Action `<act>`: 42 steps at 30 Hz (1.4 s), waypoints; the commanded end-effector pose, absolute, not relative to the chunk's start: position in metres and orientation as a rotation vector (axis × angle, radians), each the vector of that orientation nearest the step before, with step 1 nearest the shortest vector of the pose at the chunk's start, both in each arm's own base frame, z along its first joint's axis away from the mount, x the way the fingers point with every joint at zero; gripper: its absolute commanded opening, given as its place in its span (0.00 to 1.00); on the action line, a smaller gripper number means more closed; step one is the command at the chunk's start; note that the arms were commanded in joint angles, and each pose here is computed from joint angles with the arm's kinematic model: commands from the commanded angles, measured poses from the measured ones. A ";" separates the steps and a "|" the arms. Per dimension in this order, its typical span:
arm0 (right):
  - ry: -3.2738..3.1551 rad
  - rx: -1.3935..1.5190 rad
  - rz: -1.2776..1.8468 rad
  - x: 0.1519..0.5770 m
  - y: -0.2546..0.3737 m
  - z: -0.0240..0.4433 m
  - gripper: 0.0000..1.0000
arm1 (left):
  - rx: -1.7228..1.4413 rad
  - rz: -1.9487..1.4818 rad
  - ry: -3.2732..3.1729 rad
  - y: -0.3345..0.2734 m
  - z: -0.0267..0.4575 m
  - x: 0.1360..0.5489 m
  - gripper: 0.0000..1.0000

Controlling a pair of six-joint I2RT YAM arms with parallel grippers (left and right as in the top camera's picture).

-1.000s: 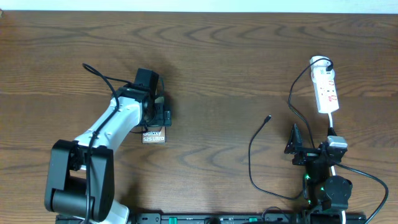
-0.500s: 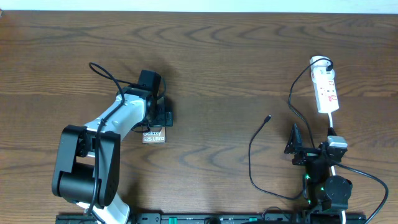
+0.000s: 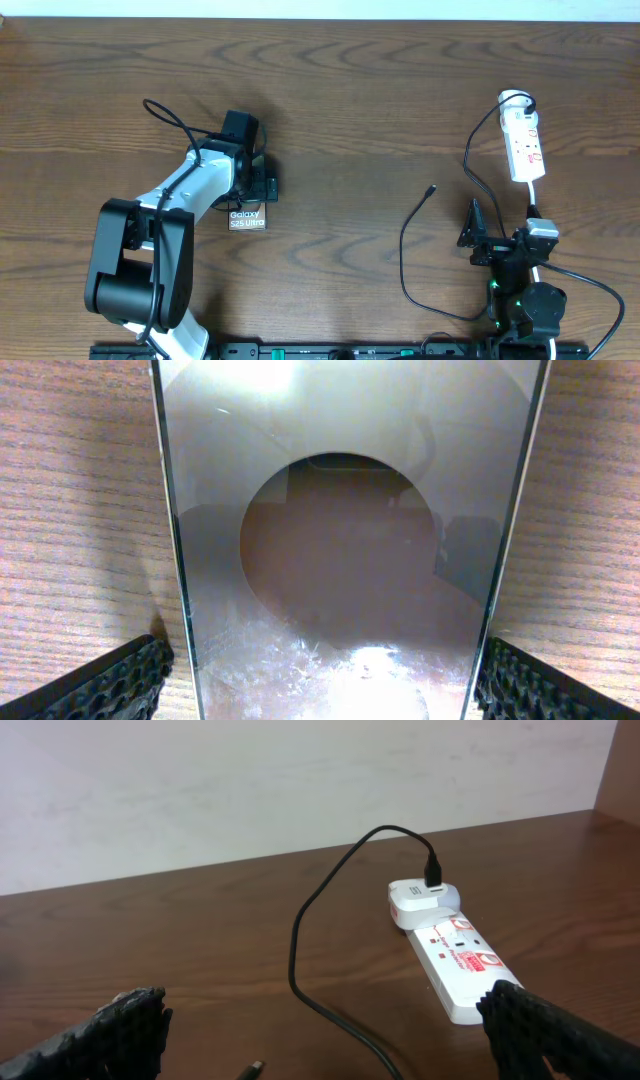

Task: Plug charger to phone and switch on socket
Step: 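Close the left gripper on the phone's long edges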

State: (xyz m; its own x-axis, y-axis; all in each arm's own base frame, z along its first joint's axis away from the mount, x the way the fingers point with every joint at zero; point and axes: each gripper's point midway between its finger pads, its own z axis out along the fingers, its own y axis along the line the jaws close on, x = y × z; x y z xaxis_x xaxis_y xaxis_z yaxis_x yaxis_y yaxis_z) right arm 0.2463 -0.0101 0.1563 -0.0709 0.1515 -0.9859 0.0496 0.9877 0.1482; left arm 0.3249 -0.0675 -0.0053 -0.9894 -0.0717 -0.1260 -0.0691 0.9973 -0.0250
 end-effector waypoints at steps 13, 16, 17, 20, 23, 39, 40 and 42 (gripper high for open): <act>1.648 0.143 0.084 0.246 -0.008 0.155 0.99 | 0.005 -0.083 3.073 -0.092 -0.030 0.312 1.00; 1.648 0.143 0.084 0.246 -0.008 0.155 0.99 | -0.047 -0.028 3.085 -0.085 -0.031 0.309 1.00; 1.648 0.143 0.084 0.246 -0.008 0.155 0.99 | -0.048 -0.008 3.092 -0.082 -0.031 0.307 1.00; 1.648 0.143 0.084 0.246 -0.008 0.155 0.99 | -0.048 0.048 3.115 -0.076 -0.031 0.301 1.00; 1.648 0.143 0.084 0.246 -0.008 0.155 0.99 | -0.048 0.069 3.133 -0.073 -0.031 0.296 1.00; 1.648 0.143 0.084 0.246 -0.008 0.155 0.99 | -0.264 0.117 3.101 -0.067 -0.030 0.299 0.96; 1.649 0.143 0.084 0.246 -0.008 0.155 0.99 | -0.283 0.133 3.094 -0.065 -0.030 0.299 0.96; 1.648 0.143 0.084 0.246 -0.008 0.155 0.99 | -0.317 0.150 3.085 -0.063 -0.030 0.300 0.96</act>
State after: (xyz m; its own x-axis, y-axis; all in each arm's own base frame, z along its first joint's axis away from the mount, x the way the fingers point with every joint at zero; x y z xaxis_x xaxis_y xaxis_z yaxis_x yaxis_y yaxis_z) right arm 0.2464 -0.0101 0.1564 -0.0705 0.1514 -0.9859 0.0495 0.9877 0.1482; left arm 0.3204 -0.0797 -0.0052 -0.9842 -0.1383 -0.1104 -0.1378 0.9904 -0.0119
